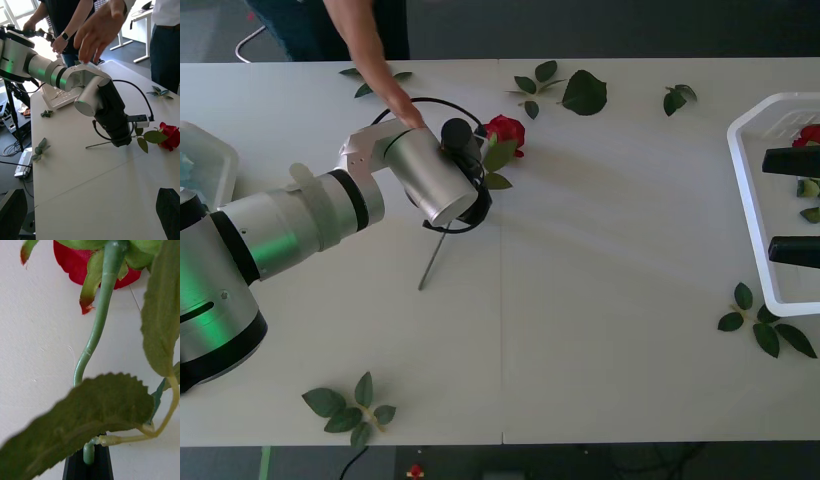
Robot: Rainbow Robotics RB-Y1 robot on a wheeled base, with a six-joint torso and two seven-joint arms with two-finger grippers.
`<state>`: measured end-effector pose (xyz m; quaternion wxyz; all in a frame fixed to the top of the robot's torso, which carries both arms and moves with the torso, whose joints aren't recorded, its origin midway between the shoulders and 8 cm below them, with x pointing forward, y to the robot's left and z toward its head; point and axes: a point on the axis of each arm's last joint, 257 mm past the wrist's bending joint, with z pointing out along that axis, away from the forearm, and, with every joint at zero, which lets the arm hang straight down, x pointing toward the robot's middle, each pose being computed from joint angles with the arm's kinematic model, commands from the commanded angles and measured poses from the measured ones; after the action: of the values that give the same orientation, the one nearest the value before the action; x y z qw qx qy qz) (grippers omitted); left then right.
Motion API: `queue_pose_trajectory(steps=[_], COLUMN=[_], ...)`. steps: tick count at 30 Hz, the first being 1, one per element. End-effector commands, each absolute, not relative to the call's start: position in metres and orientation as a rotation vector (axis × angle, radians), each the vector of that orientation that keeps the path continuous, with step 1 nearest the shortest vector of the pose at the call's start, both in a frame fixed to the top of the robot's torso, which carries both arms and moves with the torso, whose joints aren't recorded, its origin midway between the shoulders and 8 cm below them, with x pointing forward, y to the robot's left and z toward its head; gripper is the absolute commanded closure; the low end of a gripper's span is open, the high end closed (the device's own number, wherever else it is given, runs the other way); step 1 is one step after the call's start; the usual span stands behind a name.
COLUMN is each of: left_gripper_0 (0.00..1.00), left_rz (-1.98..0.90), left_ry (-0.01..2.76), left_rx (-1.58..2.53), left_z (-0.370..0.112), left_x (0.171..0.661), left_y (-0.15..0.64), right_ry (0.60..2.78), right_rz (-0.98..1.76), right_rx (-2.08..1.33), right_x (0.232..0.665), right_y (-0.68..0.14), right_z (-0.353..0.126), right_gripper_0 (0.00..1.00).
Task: Place the red flowers into the right box and the blue flowers into the left box. If a person shows an open palm, hand one flower to the person first, then continue sorting.
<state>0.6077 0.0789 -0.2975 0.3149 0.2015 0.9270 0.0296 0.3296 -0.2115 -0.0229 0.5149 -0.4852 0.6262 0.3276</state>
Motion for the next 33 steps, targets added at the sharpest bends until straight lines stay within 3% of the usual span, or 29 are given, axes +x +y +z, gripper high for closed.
queue_pose_trajectory(steps=[1, 33], left_gripper_0=[1.0, 1.0], left_rz=[0.002, 0.018], left_ry=[2.363, 2.405], left_rx=[0.437, 0.412], left_z=[-0.246, -0.232], left_x=[0.633, 0.624], left_y=[0.053, 0.053], right_ry=[1.511, 1.511], right_rz=[0.77, 0.77], right_rx=[-1.216, -1.216], right_x=[0.322, 0.322], right_y=[-0.21, -0.21], right_z=[-0.021, -0.021], right_gripper_0=[0.0, 0.0])
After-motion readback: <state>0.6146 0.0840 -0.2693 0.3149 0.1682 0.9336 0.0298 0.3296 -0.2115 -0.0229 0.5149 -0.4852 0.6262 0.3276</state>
